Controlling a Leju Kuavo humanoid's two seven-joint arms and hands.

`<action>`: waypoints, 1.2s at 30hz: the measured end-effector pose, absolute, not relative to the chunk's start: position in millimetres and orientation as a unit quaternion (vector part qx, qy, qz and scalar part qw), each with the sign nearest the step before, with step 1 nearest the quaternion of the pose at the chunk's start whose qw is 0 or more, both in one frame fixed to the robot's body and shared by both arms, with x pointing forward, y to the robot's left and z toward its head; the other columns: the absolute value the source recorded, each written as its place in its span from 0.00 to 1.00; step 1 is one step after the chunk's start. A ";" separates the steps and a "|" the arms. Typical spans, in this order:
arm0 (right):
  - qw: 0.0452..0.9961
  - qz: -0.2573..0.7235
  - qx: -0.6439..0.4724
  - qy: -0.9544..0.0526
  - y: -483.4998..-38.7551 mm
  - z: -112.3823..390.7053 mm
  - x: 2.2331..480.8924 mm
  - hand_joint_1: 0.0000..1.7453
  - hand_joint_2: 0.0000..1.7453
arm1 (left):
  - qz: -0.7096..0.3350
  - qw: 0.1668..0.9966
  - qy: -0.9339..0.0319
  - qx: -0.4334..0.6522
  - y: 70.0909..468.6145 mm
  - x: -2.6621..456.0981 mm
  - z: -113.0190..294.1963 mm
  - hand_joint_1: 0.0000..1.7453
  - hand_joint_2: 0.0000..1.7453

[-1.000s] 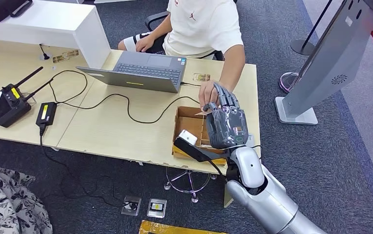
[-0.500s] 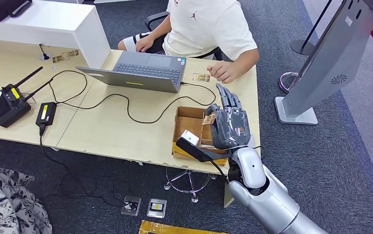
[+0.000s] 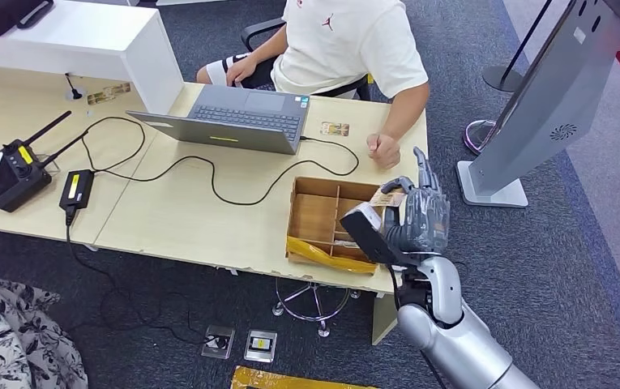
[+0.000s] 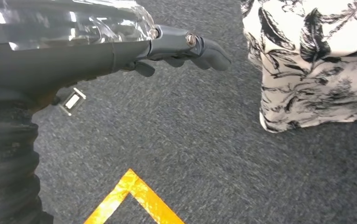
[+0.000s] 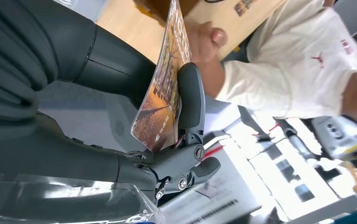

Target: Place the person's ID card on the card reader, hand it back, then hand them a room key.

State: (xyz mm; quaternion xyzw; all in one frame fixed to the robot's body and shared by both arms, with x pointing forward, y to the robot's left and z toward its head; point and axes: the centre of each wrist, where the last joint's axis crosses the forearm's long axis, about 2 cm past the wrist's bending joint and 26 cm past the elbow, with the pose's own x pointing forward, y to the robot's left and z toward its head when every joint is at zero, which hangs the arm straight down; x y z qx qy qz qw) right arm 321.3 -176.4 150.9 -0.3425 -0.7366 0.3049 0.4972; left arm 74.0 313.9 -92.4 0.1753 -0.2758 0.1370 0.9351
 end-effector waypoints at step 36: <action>0.620 0.269 -0.289 -0.678 -199.5 70.6 308.7 1.00 1.00 | 0.106 0.948 -0.200 0.226 330.2 79.5 -77.3 0.00 1.00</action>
